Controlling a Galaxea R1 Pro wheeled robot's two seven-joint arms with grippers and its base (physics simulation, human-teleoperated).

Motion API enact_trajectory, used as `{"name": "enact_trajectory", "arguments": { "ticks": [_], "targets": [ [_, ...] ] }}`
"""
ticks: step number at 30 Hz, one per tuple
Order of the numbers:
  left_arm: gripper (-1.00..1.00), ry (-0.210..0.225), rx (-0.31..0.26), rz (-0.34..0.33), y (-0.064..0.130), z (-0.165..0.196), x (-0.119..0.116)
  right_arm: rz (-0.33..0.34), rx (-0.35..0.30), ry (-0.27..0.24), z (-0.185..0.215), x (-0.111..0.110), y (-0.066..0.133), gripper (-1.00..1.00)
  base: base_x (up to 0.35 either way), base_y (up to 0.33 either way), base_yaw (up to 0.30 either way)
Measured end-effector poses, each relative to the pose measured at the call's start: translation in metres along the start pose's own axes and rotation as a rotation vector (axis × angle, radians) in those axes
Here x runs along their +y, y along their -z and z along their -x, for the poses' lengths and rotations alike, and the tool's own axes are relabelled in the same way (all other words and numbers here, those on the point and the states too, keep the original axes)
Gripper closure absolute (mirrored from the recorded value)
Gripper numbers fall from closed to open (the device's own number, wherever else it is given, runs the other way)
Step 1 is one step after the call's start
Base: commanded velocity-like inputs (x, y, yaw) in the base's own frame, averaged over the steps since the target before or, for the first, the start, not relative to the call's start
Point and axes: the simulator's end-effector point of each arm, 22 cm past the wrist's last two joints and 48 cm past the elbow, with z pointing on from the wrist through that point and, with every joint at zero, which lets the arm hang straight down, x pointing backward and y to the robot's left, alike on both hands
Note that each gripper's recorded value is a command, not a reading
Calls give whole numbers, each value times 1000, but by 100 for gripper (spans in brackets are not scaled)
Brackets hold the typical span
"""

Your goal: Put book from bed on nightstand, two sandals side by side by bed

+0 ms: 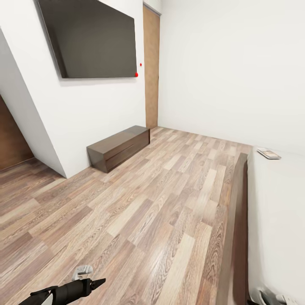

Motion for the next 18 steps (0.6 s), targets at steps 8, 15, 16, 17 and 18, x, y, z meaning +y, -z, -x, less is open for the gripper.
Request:
{"name": "enact_trajectory", "arguments": {
  "ticks": [8, 15, 16, 17, 18],
  "targets": [
    [-100, -1, 1, 0, 10, 8, -9, 0, 0, 0, 9, 9, 10, -100, 0, 0, 0],
    [-100, -1, 2, 0, 18, 16, -17, 0, 0, 0, 16, 17, 19, -100, 0, 0, 0],
    [-100, -1, 2, 0, 20, 17, -18, 0, 0, 0, 17, 18, 20, -100, 0, 0, 0],
    [-100, -1, 2, 0, 21, 17, -19, 0, 0, 0, 18, 19, 21, -100, 0, 0, 0],
    [-100, -1, 2, 0, 22, 19, -20, 0, 1, 0, 19, 20, 22, -100, 0, 0, 0]
  ]
}}
